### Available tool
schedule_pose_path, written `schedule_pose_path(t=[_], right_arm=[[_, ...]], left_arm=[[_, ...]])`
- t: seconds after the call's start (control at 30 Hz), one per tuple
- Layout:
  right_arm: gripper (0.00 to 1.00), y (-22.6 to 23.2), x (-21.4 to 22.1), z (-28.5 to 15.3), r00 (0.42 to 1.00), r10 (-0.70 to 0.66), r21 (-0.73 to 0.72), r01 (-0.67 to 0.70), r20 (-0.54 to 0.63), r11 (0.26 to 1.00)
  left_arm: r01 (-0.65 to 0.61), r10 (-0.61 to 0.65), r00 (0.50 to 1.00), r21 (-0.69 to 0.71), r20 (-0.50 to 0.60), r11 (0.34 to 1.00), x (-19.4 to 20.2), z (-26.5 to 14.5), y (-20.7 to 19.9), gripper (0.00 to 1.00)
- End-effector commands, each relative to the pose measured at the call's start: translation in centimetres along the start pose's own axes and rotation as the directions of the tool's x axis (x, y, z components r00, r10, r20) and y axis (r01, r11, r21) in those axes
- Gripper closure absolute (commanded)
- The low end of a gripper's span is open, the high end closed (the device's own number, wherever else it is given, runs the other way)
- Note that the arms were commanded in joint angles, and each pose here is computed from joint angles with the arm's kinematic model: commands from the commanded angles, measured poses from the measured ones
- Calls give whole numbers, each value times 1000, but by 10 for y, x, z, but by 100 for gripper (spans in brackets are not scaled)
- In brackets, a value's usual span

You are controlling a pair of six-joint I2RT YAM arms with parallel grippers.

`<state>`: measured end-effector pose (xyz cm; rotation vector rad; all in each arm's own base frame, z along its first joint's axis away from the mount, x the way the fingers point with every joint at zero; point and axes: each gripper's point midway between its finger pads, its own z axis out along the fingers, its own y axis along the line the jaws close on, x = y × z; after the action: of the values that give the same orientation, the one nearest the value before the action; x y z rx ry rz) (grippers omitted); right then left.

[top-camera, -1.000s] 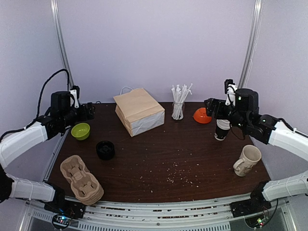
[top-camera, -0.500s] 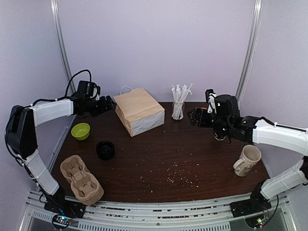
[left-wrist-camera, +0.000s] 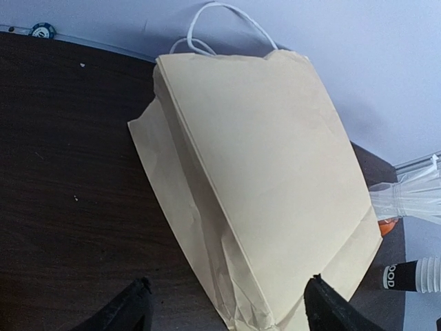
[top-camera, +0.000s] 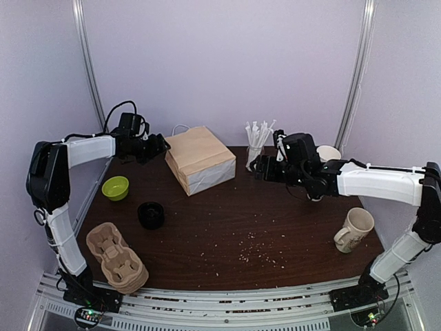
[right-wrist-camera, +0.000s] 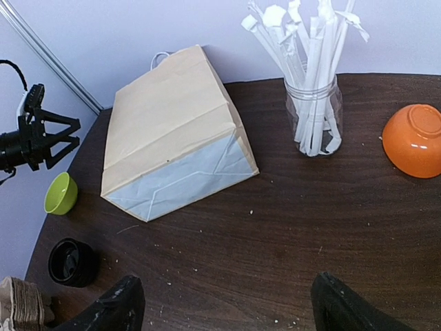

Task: Pack the takeout coffee

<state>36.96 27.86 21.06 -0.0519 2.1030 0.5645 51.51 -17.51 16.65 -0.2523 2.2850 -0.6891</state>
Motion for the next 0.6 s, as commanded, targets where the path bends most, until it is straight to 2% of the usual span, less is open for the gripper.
schedule_pose_path(t=[0.0, 0.2, 0.37, 0.57], right_arm=[[15, 23, -14, 18, 1000, 24, -50, -24, -3, 998], [18, 43, -27, 53, 998, 62, -72, -63, -11, 995], [20, 58, -18, 66, 997, 42, -113, -49, -63, 992], [22, 12, -31, 60, 998, 27, 66, -23, -51, 998]], left_arm=[[-67, 67, 997, 3, 25, 998, -11, -10, -5, 22], [-110, 111, 993, -19, 32, 994, -16, -18, -6, 22], [-154, 156, 987, -49, 34, 987, -10, -41, -3, 21], [-220, 225, 974, -102, 36, 970, 1, -73, 7, 20]])
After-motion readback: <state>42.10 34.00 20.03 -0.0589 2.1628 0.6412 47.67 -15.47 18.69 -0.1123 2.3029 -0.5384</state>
